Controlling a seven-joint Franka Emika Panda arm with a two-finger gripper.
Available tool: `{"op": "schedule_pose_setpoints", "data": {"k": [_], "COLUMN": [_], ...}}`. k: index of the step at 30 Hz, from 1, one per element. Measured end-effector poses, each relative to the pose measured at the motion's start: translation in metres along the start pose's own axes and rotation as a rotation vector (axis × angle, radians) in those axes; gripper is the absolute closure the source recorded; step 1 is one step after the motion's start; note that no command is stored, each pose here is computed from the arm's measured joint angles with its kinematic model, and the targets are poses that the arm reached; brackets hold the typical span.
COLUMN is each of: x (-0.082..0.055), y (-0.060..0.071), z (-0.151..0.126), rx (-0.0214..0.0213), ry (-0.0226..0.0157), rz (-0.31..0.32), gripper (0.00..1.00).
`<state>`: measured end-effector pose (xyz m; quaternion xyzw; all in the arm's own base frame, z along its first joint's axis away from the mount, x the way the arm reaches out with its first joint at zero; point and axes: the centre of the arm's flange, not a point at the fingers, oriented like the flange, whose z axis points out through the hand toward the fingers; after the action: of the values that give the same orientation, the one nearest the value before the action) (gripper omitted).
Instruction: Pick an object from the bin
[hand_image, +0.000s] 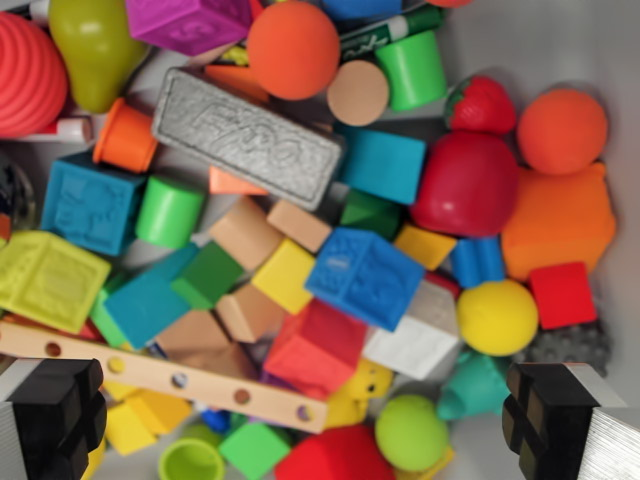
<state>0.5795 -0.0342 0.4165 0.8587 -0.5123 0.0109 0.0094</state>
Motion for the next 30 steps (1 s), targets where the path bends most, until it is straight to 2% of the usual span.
{"op": "schedule_pose_setpoints", "data": {"k": [7, 13, 26, 30], "x": [-0.008, -0.015, -0.036, -0.043], "y": [-0.007, -0.013, -0.03, -0.035], "z": [0.007, 0.013, 0.03, 0.036], "rx": [-0.002, -0.0021, -0.0059, -0.0053], "ry": [-0.0014, -0.0017, -0.0044, -0.0048], "rz": [0.053, 0.104, 0.243, 0.288], "gripper": [0.0, 0.0, 0.0, 0.0]}}
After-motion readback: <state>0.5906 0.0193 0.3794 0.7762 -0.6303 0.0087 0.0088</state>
